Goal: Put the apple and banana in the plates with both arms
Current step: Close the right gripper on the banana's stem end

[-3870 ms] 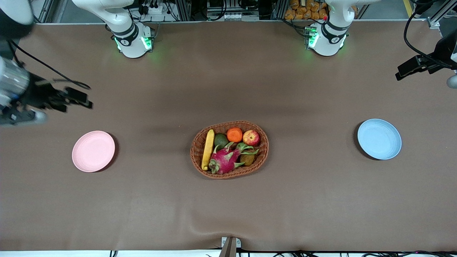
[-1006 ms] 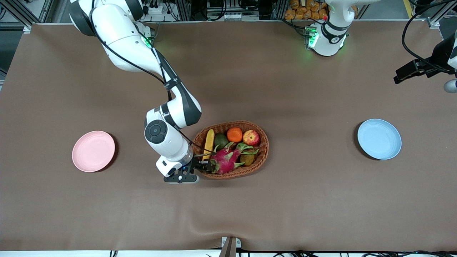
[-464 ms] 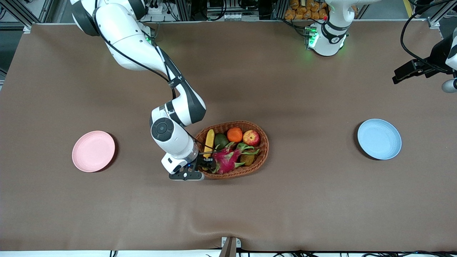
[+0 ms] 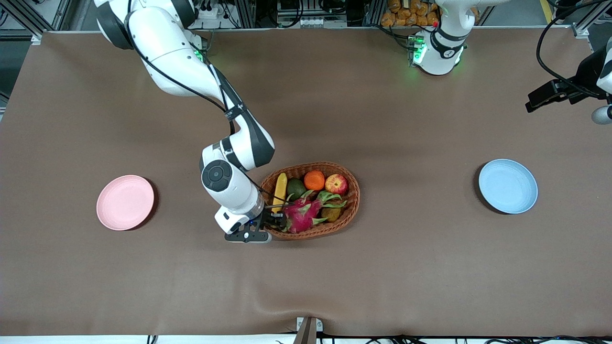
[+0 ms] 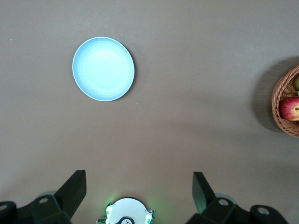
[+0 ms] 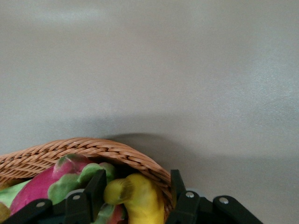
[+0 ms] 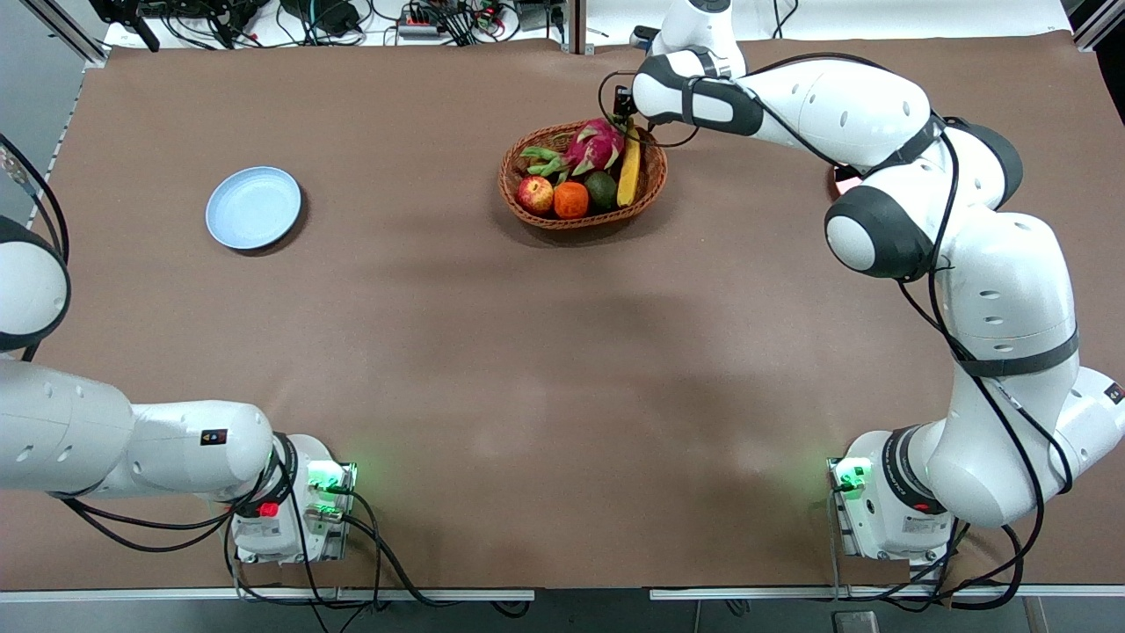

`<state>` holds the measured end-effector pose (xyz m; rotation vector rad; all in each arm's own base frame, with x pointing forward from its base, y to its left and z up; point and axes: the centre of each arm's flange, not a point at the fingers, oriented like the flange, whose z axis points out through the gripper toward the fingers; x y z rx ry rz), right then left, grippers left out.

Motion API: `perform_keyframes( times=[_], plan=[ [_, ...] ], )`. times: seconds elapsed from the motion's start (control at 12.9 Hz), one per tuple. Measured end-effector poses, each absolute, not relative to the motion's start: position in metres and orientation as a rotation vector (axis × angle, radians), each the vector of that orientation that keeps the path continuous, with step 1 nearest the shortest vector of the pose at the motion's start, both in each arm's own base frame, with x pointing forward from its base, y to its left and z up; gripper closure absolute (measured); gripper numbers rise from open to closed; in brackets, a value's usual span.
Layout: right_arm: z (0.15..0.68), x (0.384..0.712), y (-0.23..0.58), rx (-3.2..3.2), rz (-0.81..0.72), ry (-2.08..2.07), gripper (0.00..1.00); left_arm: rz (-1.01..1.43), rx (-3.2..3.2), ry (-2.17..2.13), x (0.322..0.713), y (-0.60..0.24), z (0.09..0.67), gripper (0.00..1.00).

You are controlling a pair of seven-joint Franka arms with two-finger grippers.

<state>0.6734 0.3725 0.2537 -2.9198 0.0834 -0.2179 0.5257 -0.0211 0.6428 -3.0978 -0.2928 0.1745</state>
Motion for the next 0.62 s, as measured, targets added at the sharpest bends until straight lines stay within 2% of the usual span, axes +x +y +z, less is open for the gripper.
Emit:
perform_keyframes(
  times=[0.23, 0.62],
  plan=[
    [0.2507, 0.6732, 0.3719, -2.922, -0.213, 0.086, 0.41, 0.174, -3.098, -0.289, 0.5257, -0.0224, 0.6428, 0.00],
    [0.2511, 0.6721, 0.3744, -2.922, -0.213, 0.081, 0.42, 0.175, -3.101, -0.279, 0.5255, -0.0261, 0.6428, 0.00]
  ],
)
